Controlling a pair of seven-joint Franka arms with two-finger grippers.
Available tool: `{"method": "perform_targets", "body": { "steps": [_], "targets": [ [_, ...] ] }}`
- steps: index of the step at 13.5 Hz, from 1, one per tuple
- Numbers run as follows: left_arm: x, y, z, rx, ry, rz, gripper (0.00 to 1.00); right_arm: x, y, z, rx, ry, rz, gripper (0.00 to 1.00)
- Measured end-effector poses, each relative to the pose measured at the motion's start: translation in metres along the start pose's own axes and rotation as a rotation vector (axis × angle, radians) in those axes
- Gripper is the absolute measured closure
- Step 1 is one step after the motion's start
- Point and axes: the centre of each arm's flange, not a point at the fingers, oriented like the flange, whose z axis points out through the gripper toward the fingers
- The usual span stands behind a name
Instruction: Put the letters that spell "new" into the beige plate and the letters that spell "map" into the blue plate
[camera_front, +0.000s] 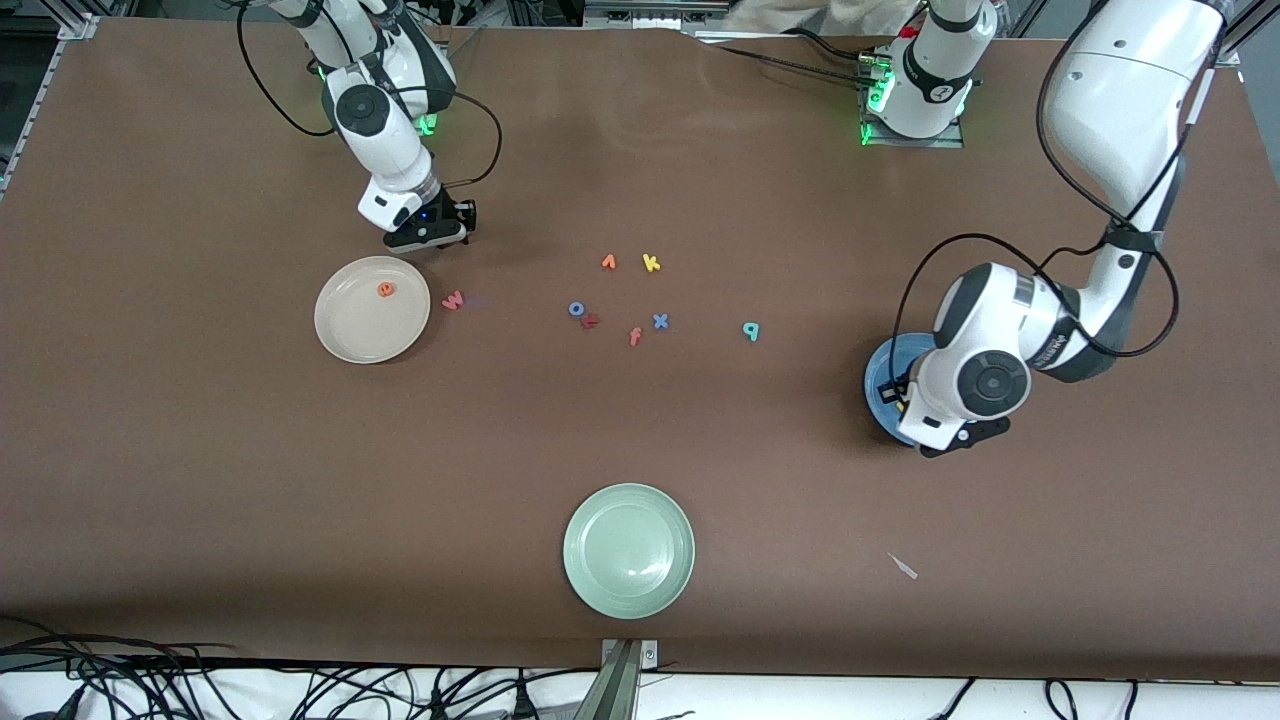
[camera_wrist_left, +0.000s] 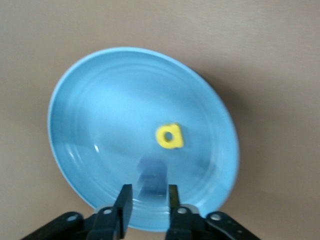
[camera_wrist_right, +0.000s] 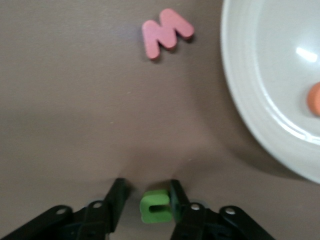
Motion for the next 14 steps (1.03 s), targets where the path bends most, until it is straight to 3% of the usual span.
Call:
{"method": "perform_targets", "body": {
  "steps": [3,5,6,7,9,14],
  "targets": [
    [-0.008,0.012,-0.003,-0.007,-0.001,0.030,0.27,-0.001,-0.004,-0.001,0.002,0.001,0.001,0.64],
    [-0.032,0.041,-0.012,-0.022,-0.013,0.089,0.05,-0.001,-0.004,-0.001,0.002,0.002,0.001,0.67],
    [-0.050,0.062,-0.019,-0.034,-0.016,0.129,0.00,-0.001,-0.004,-0.001,0.002,0.002,0.001,0.68],
    [-0.067,0.081,-0.024,-0.047,-0.022,0.163,0.00,0.000,-0.004,-0.002,0.002,0.004,0.001,0.76],
    [-0.096,0.110,-0.025,-0.061,-0.045,0.213,0.00,0.000,-0.004,-0.003,0.001,0.004,-0.003,0.80],
    [-0.151,0.180,0.012,-0.074,-0.038,0.341,0.00,0.004,-0.006,-0.014,-0.013,-0.015,-0.014,0.84]
  ]
}}
